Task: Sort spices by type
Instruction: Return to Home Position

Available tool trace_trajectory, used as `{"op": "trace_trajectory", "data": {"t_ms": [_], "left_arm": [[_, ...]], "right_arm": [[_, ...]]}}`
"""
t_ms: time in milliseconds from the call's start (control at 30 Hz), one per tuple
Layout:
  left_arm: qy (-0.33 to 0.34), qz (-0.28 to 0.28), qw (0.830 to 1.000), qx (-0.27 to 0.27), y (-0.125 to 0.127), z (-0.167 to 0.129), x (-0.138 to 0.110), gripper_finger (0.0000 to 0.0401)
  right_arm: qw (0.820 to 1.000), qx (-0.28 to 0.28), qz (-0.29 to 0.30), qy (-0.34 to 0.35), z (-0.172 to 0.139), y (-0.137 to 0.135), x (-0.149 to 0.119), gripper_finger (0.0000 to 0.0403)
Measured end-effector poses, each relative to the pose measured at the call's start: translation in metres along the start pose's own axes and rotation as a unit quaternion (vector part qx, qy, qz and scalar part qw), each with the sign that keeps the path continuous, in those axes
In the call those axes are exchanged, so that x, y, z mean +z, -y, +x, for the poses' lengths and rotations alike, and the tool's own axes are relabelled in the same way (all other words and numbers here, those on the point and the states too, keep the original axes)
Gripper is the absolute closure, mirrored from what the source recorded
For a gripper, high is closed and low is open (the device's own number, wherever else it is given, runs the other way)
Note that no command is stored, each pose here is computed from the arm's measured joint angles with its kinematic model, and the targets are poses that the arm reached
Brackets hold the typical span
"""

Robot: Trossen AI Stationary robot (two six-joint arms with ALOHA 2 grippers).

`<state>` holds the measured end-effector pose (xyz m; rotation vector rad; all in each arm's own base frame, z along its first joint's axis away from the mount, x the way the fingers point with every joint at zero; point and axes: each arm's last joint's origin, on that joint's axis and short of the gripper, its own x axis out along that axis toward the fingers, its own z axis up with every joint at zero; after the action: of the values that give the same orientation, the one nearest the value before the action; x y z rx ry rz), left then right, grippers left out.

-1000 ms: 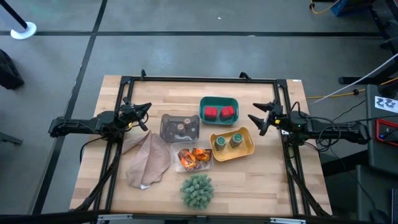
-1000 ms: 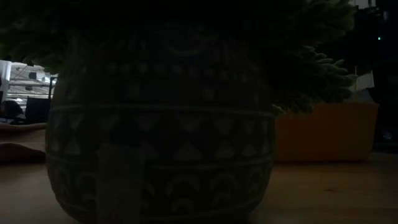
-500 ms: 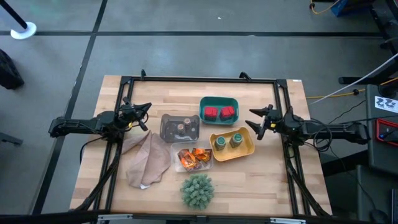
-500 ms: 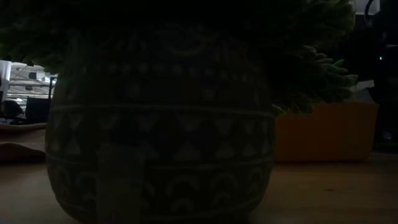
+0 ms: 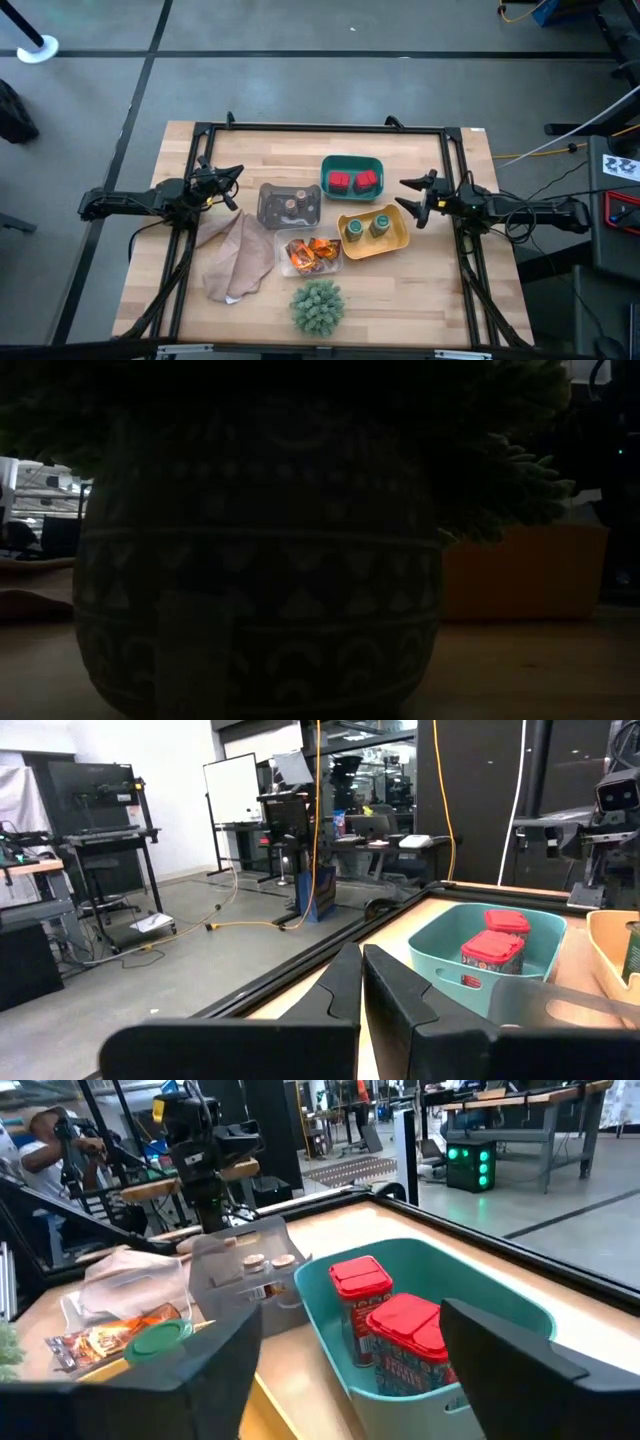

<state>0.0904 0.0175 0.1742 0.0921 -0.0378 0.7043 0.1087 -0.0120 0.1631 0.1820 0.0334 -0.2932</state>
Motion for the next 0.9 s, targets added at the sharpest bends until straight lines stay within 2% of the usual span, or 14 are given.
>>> {"op": "trace_trajectory", "data": {"t_ms": [367, 600, 900], "left_arm": [[0.000, 0.000, 1.000, 0.000, 0.0000, 0.0000, 0.0000, 0.0401], [0.000, 0.000, 1.000, 0.000, 0.0000, 0.0000, 0.0000, 0.0401], [0.000, 0.000, 1.000, 0.000, 0.0000, 0.0000, 0.0000, 0.0401]], "right_arm": [[0.999, 0.012, -0.014, 0.040, -0.0003, -0.0017, 0.0076, 0.0223], [0.999, 0.012, -0.012, 0.035, -0.0002, -0.0015, 0.0065, 0.0298], [1.000, 0.000, -0.016, 0.026, 0.0001, -0.0006, 0.0043, 0.0368]]}}
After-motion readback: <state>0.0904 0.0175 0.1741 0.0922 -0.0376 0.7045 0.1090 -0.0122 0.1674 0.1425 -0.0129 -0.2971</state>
